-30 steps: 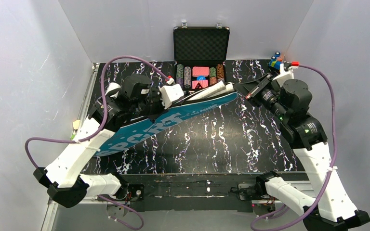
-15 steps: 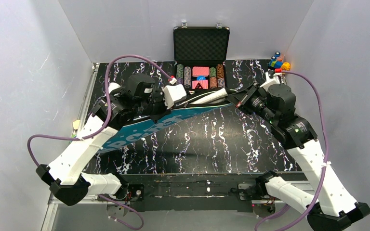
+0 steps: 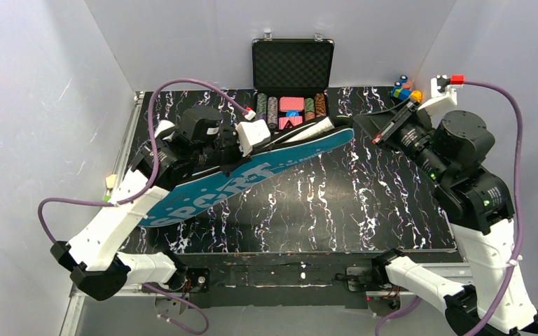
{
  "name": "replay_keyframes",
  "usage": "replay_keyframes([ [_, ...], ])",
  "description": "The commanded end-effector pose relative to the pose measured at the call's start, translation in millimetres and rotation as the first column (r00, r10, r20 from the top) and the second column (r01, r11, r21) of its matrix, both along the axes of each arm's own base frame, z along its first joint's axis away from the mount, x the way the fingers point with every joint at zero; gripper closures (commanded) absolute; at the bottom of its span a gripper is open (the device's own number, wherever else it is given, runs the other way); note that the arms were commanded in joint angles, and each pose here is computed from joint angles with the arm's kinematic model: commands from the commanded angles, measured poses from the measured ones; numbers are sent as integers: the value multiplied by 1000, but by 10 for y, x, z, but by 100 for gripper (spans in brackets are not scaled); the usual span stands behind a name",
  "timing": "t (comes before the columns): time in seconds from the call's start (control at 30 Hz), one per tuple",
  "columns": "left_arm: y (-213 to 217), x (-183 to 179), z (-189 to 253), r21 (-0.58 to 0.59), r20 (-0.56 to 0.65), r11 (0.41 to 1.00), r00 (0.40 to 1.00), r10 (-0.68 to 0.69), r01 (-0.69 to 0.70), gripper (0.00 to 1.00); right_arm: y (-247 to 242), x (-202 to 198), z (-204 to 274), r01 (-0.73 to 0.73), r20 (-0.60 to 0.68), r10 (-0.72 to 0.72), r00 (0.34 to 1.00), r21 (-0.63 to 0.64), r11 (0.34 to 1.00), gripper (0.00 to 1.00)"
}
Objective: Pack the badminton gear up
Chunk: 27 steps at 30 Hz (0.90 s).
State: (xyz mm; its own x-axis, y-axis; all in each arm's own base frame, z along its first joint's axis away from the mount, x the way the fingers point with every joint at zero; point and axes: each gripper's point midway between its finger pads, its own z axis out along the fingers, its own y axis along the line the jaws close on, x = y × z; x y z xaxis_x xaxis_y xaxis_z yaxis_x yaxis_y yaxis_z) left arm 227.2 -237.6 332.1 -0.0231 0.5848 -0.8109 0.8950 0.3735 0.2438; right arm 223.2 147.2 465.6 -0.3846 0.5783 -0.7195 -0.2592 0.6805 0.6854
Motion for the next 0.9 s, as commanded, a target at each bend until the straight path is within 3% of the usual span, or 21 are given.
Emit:
replay_keyframes([
  [0.0,-5,-24,345,-92,98,996,995,-11,20,100,270,62,-195,-110,-56,111,992,20,994,99],
  [0.5,-13,-74,332,-92,88,995,996,-34,42,100,545,91,-534,-167,-126,166,978,7,986,99],
  [0.67,-2,-95,329,-91,87,995,995,-38,46,100,234,43,-259,-55,-43,53,998,-41,998,99],
  [0.87,9,-94,282,-80,88,996,995,-40,47,100,176,51,-61,-31,-11,31,999,-53,998,99],
])
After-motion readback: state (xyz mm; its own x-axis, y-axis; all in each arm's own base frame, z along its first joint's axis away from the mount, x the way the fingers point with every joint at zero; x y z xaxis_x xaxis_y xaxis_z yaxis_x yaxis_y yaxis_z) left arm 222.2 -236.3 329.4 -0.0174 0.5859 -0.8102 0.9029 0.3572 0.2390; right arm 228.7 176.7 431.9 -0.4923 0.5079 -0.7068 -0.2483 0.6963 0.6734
